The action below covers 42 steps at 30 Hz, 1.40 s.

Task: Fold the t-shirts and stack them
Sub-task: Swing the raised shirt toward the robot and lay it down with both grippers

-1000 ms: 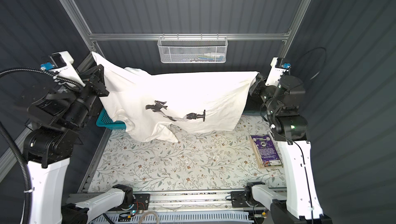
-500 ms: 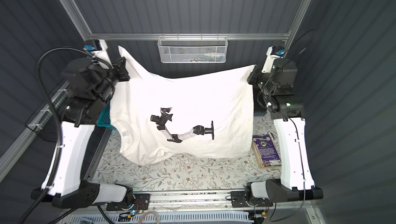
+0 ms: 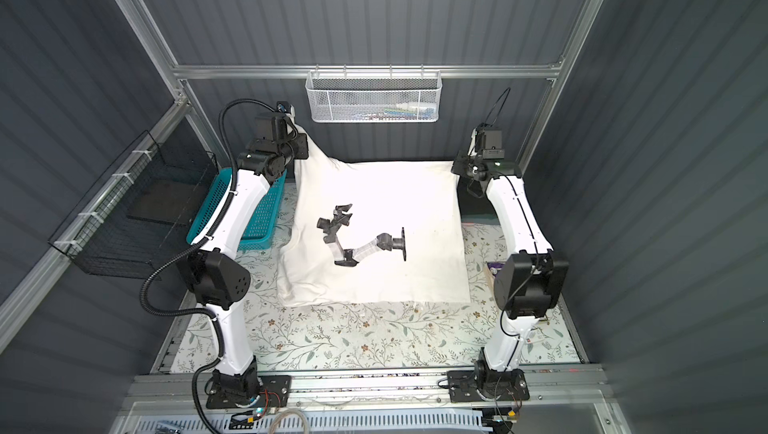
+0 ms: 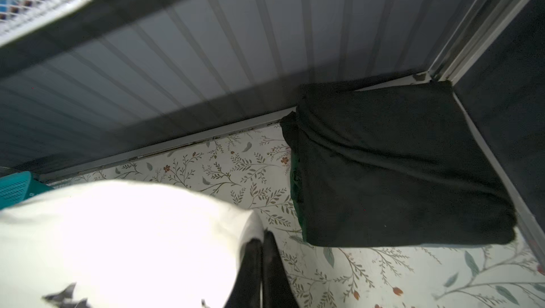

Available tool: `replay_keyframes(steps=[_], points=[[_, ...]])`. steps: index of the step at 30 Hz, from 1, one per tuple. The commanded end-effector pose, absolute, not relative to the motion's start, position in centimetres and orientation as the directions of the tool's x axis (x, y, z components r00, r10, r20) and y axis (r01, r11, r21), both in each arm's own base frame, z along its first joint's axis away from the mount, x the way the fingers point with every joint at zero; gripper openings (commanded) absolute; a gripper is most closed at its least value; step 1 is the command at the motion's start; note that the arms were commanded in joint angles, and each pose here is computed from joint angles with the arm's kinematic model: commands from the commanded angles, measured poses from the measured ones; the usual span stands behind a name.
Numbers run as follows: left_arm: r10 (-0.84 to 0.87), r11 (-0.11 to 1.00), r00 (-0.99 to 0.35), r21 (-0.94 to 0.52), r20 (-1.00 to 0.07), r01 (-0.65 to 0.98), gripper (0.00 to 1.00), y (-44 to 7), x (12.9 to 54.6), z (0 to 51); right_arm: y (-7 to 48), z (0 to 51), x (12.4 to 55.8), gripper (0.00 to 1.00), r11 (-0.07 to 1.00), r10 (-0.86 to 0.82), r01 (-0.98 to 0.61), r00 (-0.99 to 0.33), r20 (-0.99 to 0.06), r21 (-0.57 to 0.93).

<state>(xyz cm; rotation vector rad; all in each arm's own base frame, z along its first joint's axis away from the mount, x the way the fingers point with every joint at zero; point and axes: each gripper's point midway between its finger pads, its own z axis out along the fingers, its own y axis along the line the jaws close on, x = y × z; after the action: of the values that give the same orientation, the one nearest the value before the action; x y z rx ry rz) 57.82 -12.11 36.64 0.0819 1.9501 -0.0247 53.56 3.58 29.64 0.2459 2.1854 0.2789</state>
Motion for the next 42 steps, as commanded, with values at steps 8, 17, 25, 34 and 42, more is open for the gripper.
replay_keyframes(steps=[8, 17, 25, 34, 42], points=[[-0.061, 0.987, -0.067, -0.07, -0.996, 0.145, 0.0, -11.7, 43.7, 50.3, 4.2, 40.5, 45.4, 0.0, 0.938, 0.304, -0.04, -0.39, -0.869, 0.345], [-0.2, 0.959, 0.147, -0.162, -0.969, 0.234, 0.0, -8.4, 27.9, 60.5, 4.1, 49.6, 32.0, 0.0, 0.929, 0.311, -0.136, -0.22, -0.925, 0.345], [-0.267, 0.931, 0.207, -0.196, -0.941, 0.307, 0.0, -9.0, 26.9, 66.7, 2.4, 56.0, 30.4, 0.0, 0.961, 0.258, -0.078, -0.108, -0.96, 0.267], [-0.145, 0.959, 0.064, -0.124, -0.987, 0.254, 0.0, -11.8, 34.2, 61.4, 3.8, 51.8, 35.2, 0.0, 0.947, 0.271, -0.116, -0.22, -0.937, 0.301], [-0.027, 0.975, -0.149, -0.059, -0.988, 0.215, 0.0, -14.5, 41.5, 48.2, 4.1, 39.6, 40.4, 0.0, 0.939, 0.297, -0.041, -0.41, -0.862, 0.343]])
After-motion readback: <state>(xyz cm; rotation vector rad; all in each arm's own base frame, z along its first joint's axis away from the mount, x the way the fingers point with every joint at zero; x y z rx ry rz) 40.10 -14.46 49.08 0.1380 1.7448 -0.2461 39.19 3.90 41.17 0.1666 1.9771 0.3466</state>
